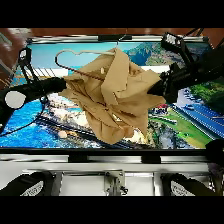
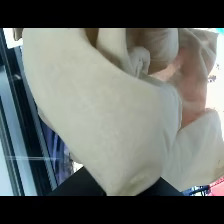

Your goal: Fold the shirts.

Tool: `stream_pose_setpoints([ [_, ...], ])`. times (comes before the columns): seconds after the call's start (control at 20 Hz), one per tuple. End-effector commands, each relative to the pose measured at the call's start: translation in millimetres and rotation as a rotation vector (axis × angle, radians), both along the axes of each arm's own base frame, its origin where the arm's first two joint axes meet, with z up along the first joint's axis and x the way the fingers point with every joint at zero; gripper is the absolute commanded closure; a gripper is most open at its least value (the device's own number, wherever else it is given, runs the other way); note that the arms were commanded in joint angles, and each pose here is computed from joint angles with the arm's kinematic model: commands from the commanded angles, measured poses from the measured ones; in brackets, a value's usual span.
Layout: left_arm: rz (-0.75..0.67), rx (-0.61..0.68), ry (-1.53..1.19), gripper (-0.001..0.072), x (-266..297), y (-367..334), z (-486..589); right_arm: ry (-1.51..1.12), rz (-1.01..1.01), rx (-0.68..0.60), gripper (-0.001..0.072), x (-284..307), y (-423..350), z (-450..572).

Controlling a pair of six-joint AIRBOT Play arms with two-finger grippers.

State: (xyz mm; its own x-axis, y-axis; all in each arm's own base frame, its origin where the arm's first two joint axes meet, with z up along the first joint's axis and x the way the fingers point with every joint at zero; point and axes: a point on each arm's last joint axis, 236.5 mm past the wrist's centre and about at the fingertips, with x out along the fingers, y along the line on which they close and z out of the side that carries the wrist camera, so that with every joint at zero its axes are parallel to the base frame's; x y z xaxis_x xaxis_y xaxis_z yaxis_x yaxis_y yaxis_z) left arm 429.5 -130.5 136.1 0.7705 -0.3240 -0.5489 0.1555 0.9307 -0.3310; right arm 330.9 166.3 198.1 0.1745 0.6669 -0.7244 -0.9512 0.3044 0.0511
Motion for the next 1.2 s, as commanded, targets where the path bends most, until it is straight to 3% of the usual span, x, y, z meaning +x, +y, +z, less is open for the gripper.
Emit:
stream_pose_setpoints([
  [0.0, 0.009, 0.023, -0.018, 0.0652, 5, 11, 8, 0.011, 0.027, 0.012, 0.0652, -6, 3, 2],
  [0.5, 0.045, -0.007, -0.188, 0.0652, 22, 25, 97, 0.005, 0.022, -0.106, 0.0653, -4, -19, -16],
  [0.8, -0.094, 0.042, -0.158, 0.0653, -5, 6, 124, -0.004, -0.048, -0.122, 0.0653, 8, -24, -17],
  [1.05, -0.316, -0.152, -0.306, 0.0652, -39, -80, 193, -0.025, -0.118, -0.120, 0.0653, 21, -28, -16],
  [1.15, -0.457, -0.290, -0.351, 0.0653, -76, -138, 225, 0.004, -0.219, -0.078, 0.0653, 31, -27, -11],
])
